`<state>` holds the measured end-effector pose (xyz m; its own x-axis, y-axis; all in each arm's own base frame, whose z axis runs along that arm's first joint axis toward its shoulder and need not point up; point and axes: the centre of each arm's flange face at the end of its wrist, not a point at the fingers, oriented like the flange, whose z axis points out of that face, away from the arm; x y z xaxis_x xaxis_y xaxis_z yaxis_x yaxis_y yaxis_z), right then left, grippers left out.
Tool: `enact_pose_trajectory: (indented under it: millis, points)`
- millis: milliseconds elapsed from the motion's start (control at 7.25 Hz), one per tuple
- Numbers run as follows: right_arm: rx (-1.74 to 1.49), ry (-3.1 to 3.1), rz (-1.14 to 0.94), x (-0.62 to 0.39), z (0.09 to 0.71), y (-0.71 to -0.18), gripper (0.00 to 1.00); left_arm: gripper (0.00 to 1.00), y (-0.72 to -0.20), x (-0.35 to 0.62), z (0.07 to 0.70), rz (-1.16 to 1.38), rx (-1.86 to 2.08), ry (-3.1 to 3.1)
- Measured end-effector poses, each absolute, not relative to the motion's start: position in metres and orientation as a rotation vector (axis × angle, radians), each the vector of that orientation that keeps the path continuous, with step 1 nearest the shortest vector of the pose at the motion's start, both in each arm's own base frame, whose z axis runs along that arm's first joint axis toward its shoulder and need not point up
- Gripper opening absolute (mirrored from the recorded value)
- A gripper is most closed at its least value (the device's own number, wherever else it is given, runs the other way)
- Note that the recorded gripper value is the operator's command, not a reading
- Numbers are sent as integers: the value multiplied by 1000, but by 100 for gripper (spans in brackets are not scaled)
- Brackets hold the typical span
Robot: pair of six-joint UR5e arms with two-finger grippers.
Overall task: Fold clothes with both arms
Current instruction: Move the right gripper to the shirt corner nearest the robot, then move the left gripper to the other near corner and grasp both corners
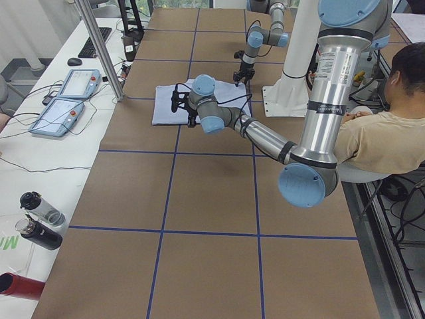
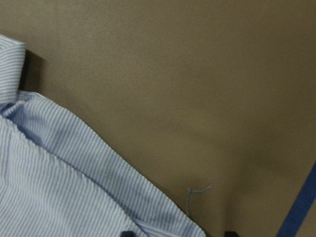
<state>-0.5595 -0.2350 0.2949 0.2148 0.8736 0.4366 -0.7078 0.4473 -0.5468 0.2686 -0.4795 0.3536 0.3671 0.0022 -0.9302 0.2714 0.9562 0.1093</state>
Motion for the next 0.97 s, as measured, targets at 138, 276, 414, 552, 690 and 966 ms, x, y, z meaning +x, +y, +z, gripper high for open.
enact_pose_trajectory:
  millis: [138,276,414,552,690,966]
  points:
    - [-250,-780,1114,-559,295,-235,0,70,-480,269,353,-175,263,1187]
    - [-253,-784,1116,-559,294,-236,0,70,-480,269,352,-175,263,1187]
    - [-255,-789,1117,-558,291,-236,0,71,-480,270,352,-180,256,1188]
    - [-259,-797,1118,-555,287,-237,0,71,-480,273,349,-213,230,1194]
    - [-266,-811,1118,-550,281,-237,0,71,-477,278,341,-283,176,1216]
    - [-272,-821,1118,-541,275,-238,0,71,-440,310,312,-410,15,1284]
